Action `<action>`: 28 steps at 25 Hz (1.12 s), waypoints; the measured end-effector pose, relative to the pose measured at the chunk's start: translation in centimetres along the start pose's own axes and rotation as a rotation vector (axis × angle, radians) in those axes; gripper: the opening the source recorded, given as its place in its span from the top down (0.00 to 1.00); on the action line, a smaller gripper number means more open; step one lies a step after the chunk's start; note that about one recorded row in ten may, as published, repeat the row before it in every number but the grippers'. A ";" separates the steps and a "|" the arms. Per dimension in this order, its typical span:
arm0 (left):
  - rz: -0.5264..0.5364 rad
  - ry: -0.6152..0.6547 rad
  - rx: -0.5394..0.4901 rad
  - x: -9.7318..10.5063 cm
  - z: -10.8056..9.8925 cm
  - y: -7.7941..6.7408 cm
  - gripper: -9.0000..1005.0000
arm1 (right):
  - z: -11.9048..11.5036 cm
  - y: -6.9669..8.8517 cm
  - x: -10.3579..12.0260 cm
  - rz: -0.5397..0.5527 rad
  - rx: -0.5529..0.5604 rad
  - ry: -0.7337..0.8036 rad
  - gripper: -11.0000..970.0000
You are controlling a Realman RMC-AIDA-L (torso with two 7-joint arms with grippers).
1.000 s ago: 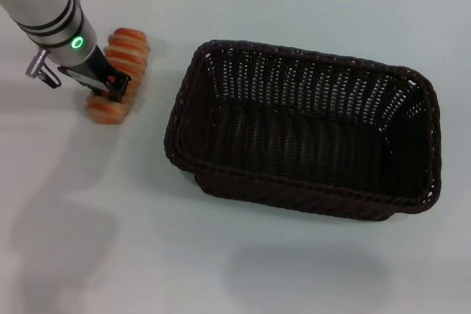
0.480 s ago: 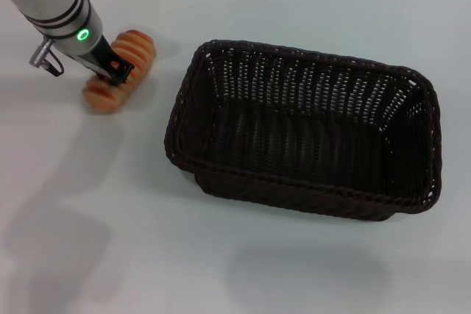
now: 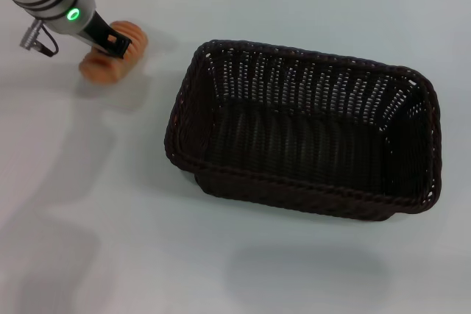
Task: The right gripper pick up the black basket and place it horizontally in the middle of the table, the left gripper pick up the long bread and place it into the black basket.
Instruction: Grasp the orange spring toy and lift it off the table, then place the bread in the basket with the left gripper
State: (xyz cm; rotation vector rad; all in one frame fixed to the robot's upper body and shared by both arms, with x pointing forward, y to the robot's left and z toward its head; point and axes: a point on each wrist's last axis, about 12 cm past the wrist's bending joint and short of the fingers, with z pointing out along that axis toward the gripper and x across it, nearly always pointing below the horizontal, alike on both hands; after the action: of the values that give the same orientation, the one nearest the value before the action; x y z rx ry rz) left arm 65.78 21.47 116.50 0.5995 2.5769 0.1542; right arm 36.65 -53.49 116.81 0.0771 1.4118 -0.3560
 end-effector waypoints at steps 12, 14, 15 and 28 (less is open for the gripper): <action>0.013 -0.048 -0.003 -0.6 -2.5 0.1 0.91 | 0.5 0.3 0.2 0.012 -0.007 -0.001 0.54; 0.021 -0.060 -0.001 -0.6 -3.5 0.1 0.91 | 0.6 0.3 0.2 0.010 -0.008 0.002 0.54; 0.024 -0.069 0.003 -0.6 -3.9 0.0 0.92 | 0.7 0.4 0.2 0.009 -0.010 0.004 0.54; 0.054 -0.224 0.062 0.7 -10.3 -1.2 0.92 | 1.5 0.7 0.3 0.002 -0.017 0.013 0.54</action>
State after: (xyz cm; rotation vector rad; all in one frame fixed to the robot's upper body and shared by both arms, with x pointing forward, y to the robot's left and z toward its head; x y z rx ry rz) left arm 59.76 20.73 124.91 0.6702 2.3574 0.0233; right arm 38.34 -53.33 116.65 0.0673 1.4272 -0.3427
